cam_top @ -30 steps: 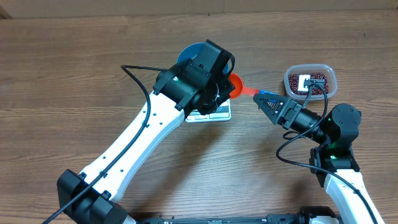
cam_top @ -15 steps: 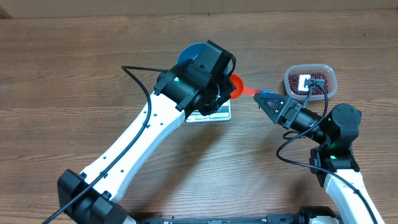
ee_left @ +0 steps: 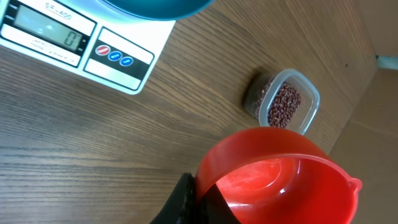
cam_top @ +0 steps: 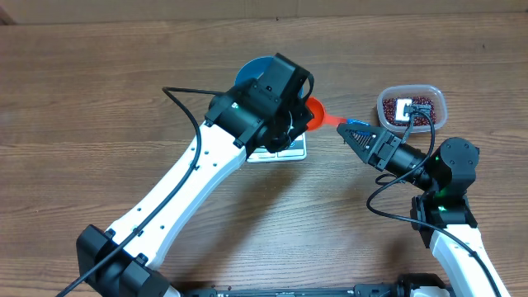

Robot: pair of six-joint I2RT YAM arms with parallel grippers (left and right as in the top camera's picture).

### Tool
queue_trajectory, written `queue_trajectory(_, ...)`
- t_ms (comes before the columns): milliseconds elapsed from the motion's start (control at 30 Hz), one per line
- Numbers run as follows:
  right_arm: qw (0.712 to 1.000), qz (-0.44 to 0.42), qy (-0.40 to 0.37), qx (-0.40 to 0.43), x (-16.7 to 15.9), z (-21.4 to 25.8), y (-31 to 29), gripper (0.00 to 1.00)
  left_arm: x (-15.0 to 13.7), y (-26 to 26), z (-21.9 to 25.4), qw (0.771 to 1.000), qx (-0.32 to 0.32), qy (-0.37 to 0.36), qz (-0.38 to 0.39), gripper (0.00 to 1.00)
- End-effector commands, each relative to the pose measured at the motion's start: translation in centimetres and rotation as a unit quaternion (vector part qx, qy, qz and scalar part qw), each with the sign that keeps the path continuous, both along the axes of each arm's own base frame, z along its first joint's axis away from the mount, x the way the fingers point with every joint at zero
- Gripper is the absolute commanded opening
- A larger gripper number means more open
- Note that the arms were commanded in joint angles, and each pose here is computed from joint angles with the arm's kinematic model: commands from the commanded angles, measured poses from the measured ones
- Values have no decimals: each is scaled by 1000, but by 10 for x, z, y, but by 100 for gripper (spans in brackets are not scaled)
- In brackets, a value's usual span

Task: Scoop item into bowl and weigh 150g on scale
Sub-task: 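Close the right gripper on the scoop's blue handle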

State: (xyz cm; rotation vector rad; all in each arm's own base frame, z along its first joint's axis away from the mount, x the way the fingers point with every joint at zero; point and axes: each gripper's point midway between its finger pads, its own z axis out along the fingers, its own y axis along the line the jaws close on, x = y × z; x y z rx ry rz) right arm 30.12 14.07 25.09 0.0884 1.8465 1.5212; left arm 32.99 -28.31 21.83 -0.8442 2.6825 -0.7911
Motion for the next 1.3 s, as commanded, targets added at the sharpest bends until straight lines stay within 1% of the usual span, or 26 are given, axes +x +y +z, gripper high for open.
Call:
queue_trajectory(0, 1000, 5, -18, 0, 1, 13, 2, 63, -7, -12, 2, 1000, -5, 0, -13, 4)
queue_trajectory(100, 1000, 5, -18, 0, 1, 13, 2, 63, -11, -16, 1, 1000, -3, -2, -18, 4)
queue_trajectory(300, 1000, 7, -18, 0, 1, 13, 3, 62, -8, -14, 1, 1000, 6, -10, -11, 4)
queue_trajectory(367, 1000, 7, -18, 0, 1, 13, 3, 56, -8, -14, 1, 1000, 6, -11, -11, 4)
queue_trajectory(433, 1000, 7, -18, 0, 1, 13, 3, 49, -8, -14, 1, 1000, 6, -11, -12, 4)
queue_trajectory(467, 1000, 7, -18, 0, 1, 13, 3, 42, -8, -14, 1, 1000, 6, -11, -12, 5)
queue_trajectory(567, 1000, 8, -18, 0, 0, 13, 3, 33, -8, -15, 1, 1000, 5, -11, -12, 4)
queue_trajectory(633, 1000, 10, -18, 0, 0, 13, 3, 29, -7, -15, 2, 1000, 3, -12, -10, 4)
queue_trajectory(767, 1000, 11, -18, 0, 0, 13, 3, 22, -7, -16, 2, 1000, -2, -7, 0, 4)
queue_trajectory(933, 1000, 11, -18, 0, 0, 13, 3, 18, -7, -15, 2, 1000, -2, -7, 0, 4)
queue_trajectory(1067, 1000, 11, -18, 0, 0, 13, 3, 12, -7, -15, 2, 1000, -2, -7, 0, 4)
queue_trajectory(1133, 1000, 11, -18, 0, 0, 13, 3, 10, -7, -15, 2, 1000, -2, -7, 0, 4)
queue_trajectory(1267, 1000, 11, -18, 0, 0, 13, 3, 10, -7, -15, 2, 1000, -1, -7, 0, 4)
